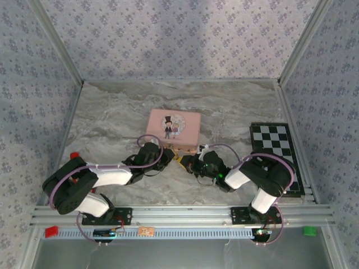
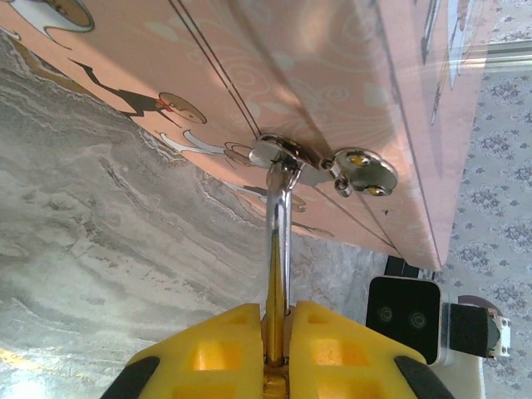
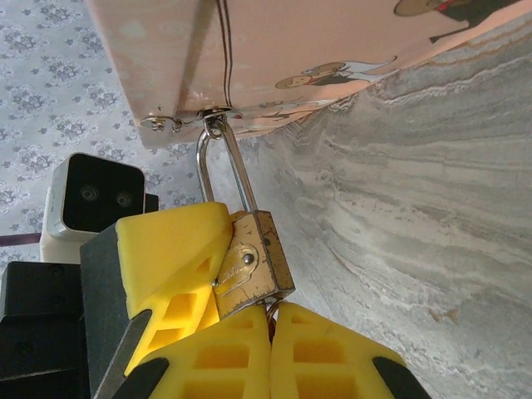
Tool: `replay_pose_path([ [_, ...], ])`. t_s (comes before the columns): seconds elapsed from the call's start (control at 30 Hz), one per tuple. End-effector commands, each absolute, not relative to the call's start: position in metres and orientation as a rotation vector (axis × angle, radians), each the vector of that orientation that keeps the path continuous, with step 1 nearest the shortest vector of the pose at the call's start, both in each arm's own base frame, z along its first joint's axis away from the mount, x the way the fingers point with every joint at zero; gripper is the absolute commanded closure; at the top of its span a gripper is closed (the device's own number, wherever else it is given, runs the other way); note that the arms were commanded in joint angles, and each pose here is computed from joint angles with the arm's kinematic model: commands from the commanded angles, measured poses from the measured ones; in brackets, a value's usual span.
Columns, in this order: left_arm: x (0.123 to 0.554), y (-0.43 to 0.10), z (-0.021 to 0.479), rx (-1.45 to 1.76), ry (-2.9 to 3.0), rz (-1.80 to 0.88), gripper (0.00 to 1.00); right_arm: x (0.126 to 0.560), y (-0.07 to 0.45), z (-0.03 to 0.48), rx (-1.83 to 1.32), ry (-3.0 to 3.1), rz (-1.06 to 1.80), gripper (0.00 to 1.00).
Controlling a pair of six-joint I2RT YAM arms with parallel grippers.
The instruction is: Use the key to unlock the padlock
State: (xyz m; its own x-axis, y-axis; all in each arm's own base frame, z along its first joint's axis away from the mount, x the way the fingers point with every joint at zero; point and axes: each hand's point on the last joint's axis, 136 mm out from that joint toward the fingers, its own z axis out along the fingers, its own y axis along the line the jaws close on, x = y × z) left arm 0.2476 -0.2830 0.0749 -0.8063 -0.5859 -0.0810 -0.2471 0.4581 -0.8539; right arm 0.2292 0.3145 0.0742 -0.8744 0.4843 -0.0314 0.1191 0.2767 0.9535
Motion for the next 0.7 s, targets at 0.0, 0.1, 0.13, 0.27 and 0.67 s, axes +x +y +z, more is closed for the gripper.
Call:
replay_pose_path([
  [0.0, 0.235, -0.306, 0.096, -0.585, 2.335, -1.413, 1.00, 0.246, 0.320, 0.097, 0.547, 2.132, 1.691, 0.95],
  [0.1, 0.232, -0.311, 0.102, -0.555, 2.343, -1.392, 1.00, 0.254, 0.316, 0.099, 0.564, 2.116, 1.691, 0.94],
  [0.13, 0.231, -0.313, 0.105, -0.543, 2.339, -1.394, 1.00, 0.257, 0.314, 0.099, 0.574, 2.107, 1.692, 0.94],
  [0.27, 0.228, -0.319, 0.105, -0.532, 2.340, -1.413, 1.00, 0.261, 0.315, 0.102, 0.578, 2.097, 1.703, 0.94],
  [0.67, 0.224, -0.339, 0.095, -0.529, 2.365, -1.453, 1.00, 0.266, 0.309, 0.103, 0.590, 2.081, 1.700, 0.91],
])
